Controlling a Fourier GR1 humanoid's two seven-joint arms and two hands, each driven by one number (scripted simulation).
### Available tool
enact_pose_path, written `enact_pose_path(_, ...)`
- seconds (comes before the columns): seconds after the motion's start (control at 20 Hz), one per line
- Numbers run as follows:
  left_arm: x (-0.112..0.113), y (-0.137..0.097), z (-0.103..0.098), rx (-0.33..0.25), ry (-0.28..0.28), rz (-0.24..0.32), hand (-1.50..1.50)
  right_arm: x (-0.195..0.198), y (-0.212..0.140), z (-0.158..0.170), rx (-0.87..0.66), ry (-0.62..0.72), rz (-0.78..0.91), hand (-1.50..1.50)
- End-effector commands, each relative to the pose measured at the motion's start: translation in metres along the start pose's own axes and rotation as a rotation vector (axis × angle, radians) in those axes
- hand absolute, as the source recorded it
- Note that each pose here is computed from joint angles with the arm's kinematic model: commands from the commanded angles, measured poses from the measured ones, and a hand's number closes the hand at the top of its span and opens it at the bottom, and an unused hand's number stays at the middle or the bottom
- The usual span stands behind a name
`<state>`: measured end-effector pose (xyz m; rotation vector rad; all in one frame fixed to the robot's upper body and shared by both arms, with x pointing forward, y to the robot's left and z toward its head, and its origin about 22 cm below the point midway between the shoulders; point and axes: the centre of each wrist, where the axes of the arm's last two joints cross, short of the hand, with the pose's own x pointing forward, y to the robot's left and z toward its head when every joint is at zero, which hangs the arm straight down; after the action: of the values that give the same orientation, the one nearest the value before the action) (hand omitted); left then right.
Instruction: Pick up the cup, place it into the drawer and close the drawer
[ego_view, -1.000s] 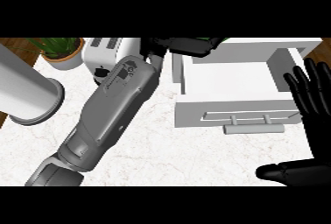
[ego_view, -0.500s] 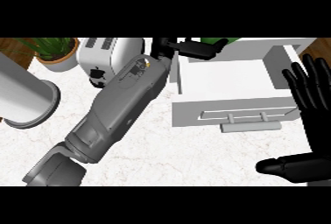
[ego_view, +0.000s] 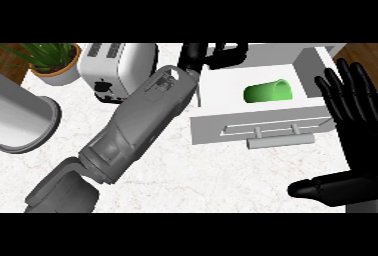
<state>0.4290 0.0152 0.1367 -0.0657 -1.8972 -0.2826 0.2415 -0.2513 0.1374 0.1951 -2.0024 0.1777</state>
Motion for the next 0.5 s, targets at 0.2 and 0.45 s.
enact_pose_path(0.2,-0.004,-0.005,0.001,-0.012,0.022,-0.149,-1.50,-0.001,0.003,0.004,0.016,-0.018,-0.007,-1.50)
enact_pose_path(0.45,0.003,-0.011,0.002,0.013,0.010,-0.053,-1.50,-0.004,0.010,-0.003,0.034,-0.029,-0.044,-1.50)
